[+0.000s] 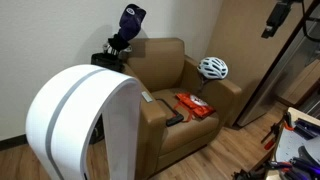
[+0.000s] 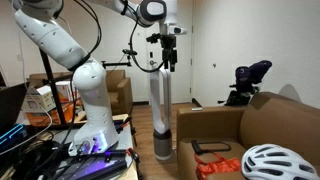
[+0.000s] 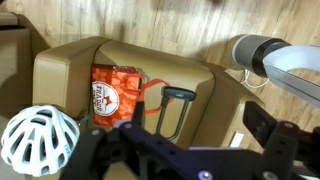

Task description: Move the bag to the left

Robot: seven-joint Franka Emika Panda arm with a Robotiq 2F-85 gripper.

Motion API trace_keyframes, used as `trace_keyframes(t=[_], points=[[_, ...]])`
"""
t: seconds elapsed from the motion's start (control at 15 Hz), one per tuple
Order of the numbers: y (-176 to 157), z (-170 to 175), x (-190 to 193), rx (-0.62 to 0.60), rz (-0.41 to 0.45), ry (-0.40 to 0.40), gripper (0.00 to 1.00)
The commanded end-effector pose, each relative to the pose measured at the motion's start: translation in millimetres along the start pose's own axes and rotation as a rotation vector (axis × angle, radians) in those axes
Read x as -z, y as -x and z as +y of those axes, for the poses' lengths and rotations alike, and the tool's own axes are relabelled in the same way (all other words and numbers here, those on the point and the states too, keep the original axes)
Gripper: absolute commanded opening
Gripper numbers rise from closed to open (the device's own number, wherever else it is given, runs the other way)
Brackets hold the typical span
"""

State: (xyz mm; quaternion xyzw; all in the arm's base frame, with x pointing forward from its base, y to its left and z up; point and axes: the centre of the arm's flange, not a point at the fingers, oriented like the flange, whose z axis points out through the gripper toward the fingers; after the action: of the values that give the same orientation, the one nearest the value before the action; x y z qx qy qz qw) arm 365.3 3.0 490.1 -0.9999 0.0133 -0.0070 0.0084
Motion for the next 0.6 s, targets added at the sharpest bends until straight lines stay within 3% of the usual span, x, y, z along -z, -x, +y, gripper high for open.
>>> trace_keyframes(t=[0.0, 0.33, 0.53], points=[[0.0, 0.0, 0.0, 0.0, 0.0, 0.0, 1.0], [0.0, 0.0, 0.0, 0.0, 0.0, 0.0, 1.0], [-25.3, 0.0, -5.5, -0.037, 0.127, 0.015, 1.0]])
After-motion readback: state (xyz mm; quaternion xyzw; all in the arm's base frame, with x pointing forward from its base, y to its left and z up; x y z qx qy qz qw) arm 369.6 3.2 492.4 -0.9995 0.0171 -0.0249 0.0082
